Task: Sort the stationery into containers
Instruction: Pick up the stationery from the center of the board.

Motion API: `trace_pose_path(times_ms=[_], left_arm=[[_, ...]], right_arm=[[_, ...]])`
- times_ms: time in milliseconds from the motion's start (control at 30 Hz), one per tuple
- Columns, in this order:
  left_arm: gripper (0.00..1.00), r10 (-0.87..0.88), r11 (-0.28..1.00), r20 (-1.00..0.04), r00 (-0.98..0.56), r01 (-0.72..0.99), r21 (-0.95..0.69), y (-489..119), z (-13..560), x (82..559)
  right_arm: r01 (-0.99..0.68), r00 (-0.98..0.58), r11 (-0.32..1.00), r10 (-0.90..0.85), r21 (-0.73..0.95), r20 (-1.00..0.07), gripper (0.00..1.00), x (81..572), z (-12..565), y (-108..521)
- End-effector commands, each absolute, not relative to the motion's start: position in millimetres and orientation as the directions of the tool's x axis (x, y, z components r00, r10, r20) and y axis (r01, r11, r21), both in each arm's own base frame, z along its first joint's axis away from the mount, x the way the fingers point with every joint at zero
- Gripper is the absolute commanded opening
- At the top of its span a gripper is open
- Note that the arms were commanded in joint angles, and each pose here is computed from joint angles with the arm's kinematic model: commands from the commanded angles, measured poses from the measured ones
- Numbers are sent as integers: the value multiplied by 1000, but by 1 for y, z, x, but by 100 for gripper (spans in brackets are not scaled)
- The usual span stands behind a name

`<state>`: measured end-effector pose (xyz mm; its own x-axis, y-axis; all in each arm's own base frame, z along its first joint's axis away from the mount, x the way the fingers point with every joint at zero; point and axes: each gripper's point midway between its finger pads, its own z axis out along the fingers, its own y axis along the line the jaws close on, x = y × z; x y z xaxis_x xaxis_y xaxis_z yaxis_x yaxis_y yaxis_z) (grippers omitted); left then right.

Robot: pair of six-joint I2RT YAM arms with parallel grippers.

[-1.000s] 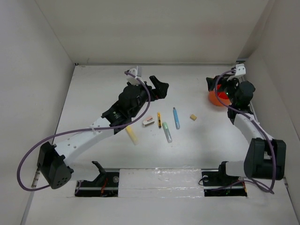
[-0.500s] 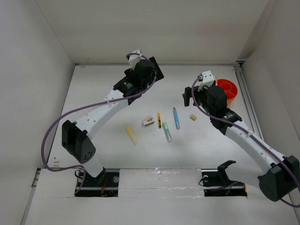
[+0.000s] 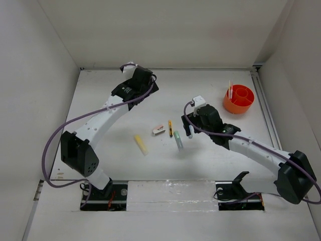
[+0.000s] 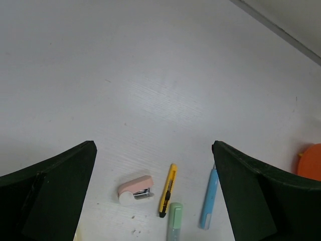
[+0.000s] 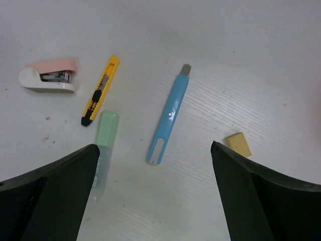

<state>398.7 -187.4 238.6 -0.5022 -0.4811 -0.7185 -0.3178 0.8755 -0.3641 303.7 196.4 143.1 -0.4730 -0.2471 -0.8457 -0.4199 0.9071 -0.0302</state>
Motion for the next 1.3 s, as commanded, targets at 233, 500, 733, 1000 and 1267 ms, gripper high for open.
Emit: trace_pose_path(times_ms=[233,500,733,1000,1267], left_arm=[[100,-467,866,-755,-461,-411,-285,-135,230,348],[100,-468,865,-739,-486,-424,-269,-129,212,335],[100,-470,870,-729,-498,-399,-288,-137,213,339],[100,-468,876,-715,-519,-376,-300,-144,207,338],[100,-540,836,-607,-583,-455,-308,-146,170,314]], right_arm=[[-528,-446,849,-269,8,-853,99,283,147,238],[-544,-536,837,-294,57,-791,89,261,109,261],[-514,-596,855,-302,64,-744,85,255,77,262],[-514,-585,855,-289,71,-758,84,258,83,266],[-487,-536,870,-227,78,-813,84,257,116,261]])
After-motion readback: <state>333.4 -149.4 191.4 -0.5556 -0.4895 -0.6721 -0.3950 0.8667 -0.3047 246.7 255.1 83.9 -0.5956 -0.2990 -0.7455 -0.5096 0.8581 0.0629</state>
